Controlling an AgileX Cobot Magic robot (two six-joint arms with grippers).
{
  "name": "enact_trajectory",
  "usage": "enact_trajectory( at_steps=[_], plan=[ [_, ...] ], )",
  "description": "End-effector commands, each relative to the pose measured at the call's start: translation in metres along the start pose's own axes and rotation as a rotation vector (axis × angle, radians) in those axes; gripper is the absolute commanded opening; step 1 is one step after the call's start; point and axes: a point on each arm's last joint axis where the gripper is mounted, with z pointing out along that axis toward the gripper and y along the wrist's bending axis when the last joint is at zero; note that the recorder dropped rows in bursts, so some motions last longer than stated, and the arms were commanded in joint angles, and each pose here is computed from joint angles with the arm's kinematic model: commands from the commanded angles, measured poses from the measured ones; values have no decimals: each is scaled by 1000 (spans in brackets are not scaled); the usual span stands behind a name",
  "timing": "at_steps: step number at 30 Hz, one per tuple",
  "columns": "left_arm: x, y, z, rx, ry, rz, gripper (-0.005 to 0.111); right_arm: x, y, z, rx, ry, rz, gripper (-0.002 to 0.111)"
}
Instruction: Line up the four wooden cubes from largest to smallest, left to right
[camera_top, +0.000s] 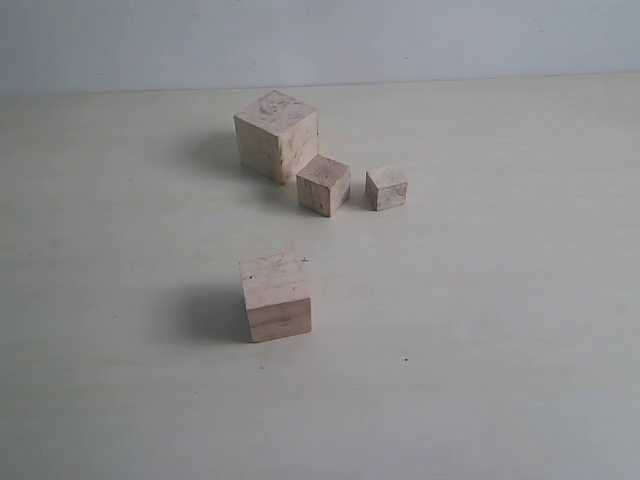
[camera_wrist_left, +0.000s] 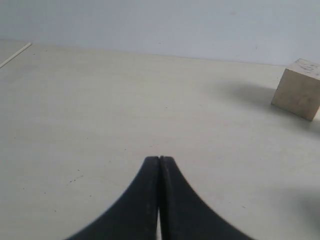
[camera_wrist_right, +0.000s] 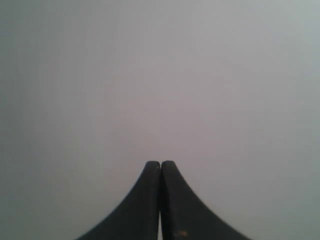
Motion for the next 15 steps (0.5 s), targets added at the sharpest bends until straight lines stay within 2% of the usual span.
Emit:
enact_trajectory(
  at_steps=[1, 6, 9, 12, 15],
  plan=[
    [1, 0, 0, 5, -6, -1, 0, 39, 28, 69, -136, 313, -171, 0],
    [1, 0, 0, 5, -6, -1, 0, 103, 66, 129, -294, 638, -334, 0],
    [1, 0, 0, 5, -6, -1, 0, 142, 73, 155, -328, 834, -388, 0],
    [1, 0, 0, 5, -6, -1, 0, 182, 73, 167, -331, 1075, -376, 0],
    [1, 0, 0, 5, -6, -1, 0, 210, 74, 166, -279, 1299, -261, 0]
  ],
)
